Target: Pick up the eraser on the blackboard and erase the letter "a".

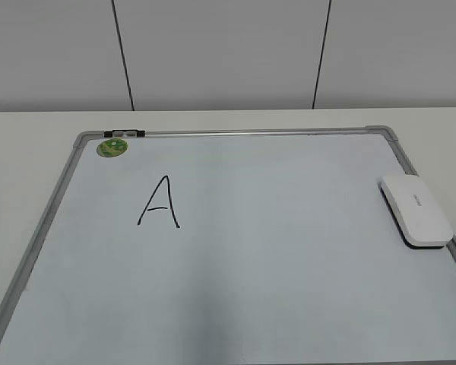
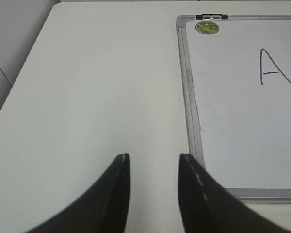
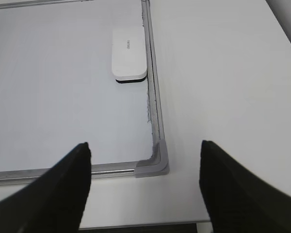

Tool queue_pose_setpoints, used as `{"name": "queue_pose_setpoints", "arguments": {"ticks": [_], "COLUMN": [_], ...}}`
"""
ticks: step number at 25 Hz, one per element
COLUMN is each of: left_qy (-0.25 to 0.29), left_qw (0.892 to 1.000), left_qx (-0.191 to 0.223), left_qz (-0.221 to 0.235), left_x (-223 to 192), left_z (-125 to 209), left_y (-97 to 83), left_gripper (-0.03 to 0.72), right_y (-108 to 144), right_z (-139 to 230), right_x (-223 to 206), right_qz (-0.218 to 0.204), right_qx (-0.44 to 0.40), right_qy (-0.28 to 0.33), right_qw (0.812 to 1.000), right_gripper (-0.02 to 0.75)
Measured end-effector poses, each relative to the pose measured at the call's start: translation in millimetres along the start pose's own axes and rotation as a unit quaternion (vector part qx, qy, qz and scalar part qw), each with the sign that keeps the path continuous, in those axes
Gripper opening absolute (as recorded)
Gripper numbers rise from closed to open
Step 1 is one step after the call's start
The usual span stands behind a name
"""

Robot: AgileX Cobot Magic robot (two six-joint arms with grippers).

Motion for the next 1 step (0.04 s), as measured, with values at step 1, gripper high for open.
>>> {"name": "queue_pose_setpoints", "arguments": {"ticks": [1], "left_qy": [0.0], "left_qw": [1.0], "left_qx": [0.0], "left_qz": [0.0], "left_x": [0.0], "left_z": [0.0], "left_y": [0.0], "left_gripper": [0.244], "right_y": [0.0], "right_z": [0.0], "right_x": [0.0], "right_qz": [0.0], "right_qx": [0.0], "right_qy": [0.0], "right_qw": [1.0], "right_gripper": [0.519]}}
Point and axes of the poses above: a point on each arm's last joint axis where the gripper is mounted, x pointing back along that axis away from the gripper, y along the wrist's bending axis when the last joint is at zero, z = x × y, the point moved 6 cm from there along -x, pointing out along that axis toward the gripper, and after that the axes turned 11 degrees about -x, right-handed, at the moved point
